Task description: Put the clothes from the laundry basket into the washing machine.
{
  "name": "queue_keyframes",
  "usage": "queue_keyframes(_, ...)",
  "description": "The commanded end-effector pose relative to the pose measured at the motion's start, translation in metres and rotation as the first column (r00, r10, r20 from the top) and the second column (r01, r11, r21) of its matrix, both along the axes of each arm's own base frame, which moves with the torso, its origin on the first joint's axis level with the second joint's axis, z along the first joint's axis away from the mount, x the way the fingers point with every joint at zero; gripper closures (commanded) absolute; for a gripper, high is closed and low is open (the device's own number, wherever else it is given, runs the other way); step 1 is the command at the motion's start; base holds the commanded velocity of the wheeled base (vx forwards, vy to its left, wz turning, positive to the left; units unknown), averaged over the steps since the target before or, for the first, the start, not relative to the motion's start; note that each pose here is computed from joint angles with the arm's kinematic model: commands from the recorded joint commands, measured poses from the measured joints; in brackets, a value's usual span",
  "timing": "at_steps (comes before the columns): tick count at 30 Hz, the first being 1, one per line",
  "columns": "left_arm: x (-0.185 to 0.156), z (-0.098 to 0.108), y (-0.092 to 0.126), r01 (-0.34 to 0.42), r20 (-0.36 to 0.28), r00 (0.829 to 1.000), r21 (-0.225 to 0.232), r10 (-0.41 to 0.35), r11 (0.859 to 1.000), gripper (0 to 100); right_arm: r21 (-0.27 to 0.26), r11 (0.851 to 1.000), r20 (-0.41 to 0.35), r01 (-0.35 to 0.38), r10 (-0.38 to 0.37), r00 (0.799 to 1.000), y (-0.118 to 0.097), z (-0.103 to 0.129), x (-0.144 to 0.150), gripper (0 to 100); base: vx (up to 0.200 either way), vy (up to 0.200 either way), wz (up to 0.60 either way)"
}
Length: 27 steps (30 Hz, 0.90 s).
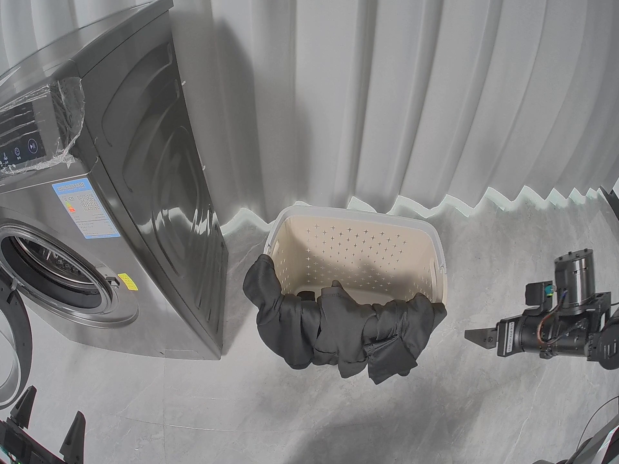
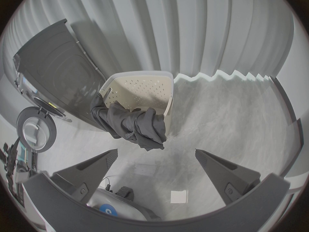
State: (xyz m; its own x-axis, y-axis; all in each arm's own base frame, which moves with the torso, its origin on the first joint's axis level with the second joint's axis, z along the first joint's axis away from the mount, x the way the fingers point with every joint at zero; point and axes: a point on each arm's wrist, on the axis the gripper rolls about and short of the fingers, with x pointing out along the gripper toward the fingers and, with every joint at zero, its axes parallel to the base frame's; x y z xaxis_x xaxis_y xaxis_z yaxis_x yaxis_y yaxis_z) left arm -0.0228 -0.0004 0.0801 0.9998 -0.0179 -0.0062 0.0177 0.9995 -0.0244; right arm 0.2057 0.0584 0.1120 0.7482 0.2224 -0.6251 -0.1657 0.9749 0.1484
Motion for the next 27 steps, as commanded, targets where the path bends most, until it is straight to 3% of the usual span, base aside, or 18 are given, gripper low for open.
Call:
queue_keyframes(1, 0.000, -0.005, 0.000, 0.001, 0.000, 1.000, 0.000, -0.001, 1.000, 0, 0.008, 1.000, -0.113, 0.014, -0.013, 0.994, 0.018, -0.034, 0.026, 0, 0.000, 0.000, 0.00)
queue_keyframes(8, 0.000, -0.005, 0.000, 0.001, 0.000, 1.000, 0.000, -0.001, 1.000, 0, 0.001, 1.000, -0.128, 0.011, -0.011, 0.992, 0.030, -0.044, 0.042, 0, 0.000, 0.000, 0.00)
queue_keyframes(15, 0.000, -0.005, 0.000, 0.001, 0.000, 1.000, -0.002, -0.001, 1.000, 0, 0.028, 0.997, -0.149, 0.069, -0.064, 0.987, 0.049, -0.059, 0.071, 0, 0.000, 0.000, 0.00)
queue_keyframes(27, 0.000, -0.005, 0.000, 0.001, 0.000, 1.000, -0.002, -0.001, 1.000, 0, 0.036, 0.995, -0.156, 0.092, -0.086, 0.984, 0.057, -0.091, 0.100, 0, 0.000, 0.000, 0.00)
